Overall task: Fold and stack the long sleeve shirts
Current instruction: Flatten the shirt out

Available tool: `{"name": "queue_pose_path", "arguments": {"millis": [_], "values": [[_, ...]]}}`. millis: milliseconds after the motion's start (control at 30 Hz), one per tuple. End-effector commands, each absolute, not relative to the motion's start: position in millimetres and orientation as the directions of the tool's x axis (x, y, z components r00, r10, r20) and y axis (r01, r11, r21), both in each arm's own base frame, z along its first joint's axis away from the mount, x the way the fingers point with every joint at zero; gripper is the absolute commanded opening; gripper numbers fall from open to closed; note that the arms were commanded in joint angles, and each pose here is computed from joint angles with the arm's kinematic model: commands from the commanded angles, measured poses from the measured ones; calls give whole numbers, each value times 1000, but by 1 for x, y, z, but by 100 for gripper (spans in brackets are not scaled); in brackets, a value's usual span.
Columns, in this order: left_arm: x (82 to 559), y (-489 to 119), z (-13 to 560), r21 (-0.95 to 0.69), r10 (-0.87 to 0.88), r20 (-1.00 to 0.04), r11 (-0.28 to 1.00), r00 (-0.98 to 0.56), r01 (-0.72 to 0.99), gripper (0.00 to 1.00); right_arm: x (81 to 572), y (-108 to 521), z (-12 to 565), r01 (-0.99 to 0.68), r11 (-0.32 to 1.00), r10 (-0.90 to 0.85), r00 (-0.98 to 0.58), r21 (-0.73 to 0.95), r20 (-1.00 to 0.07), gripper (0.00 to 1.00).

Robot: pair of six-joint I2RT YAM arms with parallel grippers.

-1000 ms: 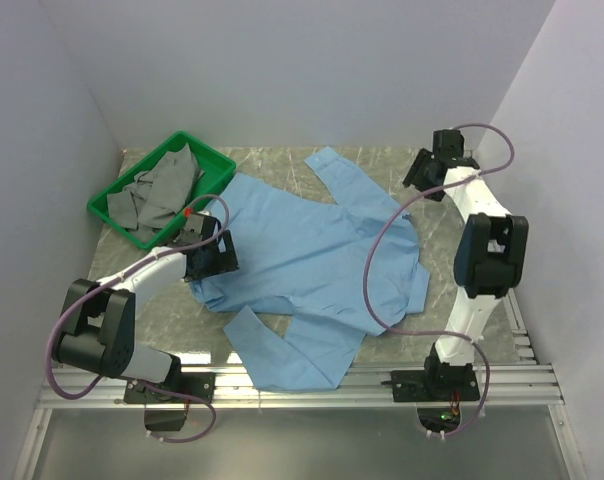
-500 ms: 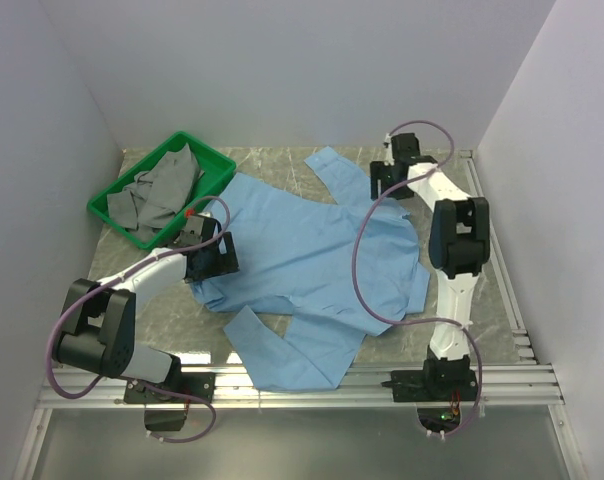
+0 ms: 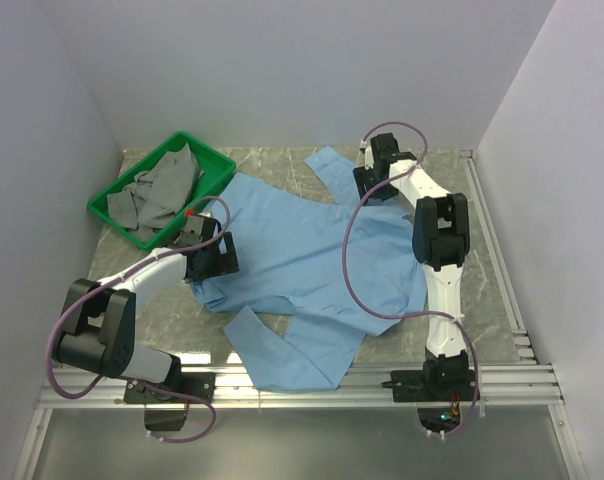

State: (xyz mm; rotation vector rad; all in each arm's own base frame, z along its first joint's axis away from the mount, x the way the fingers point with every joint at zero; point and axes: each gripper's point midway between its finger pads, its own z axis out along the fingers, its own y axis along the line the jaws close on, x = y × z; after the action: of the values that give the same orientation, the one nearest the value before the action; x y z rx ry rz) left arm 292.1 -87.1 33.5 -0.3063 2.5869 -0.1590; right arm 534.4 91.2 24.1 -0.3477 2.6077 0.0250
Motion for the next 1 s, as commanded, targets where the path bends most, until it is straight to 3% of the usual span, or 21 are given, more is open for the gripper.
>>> {"name": "queue_pose_path", "arguments": {"millis": [0, 167, 300, 367, 400, 500, 600, 700, 967], "values": [[293, -89, 36, -183, -241, -502, 968, -830, -171, 99, 537, 92, 29, -268, 961, -270, -837, -75, -475, 69], [290, -87, 34, -172, -237, -497, 970, -835, -173, 99, 544, 88, 24, -270, 958, -285, -843, -100, -457, 66], [288, -84, 34, -162, -238, -497, 970, -835, -180, 99, 548, 91, 16, -288, 951, -307, -842, -112, -443, 36], [287, -84, 33, -160, -242, -494, 969, -835, -186, 99, 549, 93, 16, -295, 949, -313, -839, -110, -446, 28], [287, -83, 33, -158, -242, -493, 970, -836, -187, 99, 550, 92, 16, -300, 947, -318, -835, -113, -448, 16], [287, -83, 31, -154, -240, -486, 970, -840, -188, 99, 552, 88, 14, -292, 946, -325, -830, -142, -453, 0], [288, -84, 32, -155, -242, -487, 970, -839, -190, 99, 554, 86, 18, -283, 947, -322, -823, -153, -467, 0], [289, -84, 32, -155, -242, -487, 970, -839, -190, 99, 576, 91, 59, -245, 957, -290, -747, -157, -598, 0], [286, -83, 32, -155, -248, -487, 968, -838, -196, 99, 616, 81, 236, -68, 986, -164, -421, -149, -892, 0]]}}
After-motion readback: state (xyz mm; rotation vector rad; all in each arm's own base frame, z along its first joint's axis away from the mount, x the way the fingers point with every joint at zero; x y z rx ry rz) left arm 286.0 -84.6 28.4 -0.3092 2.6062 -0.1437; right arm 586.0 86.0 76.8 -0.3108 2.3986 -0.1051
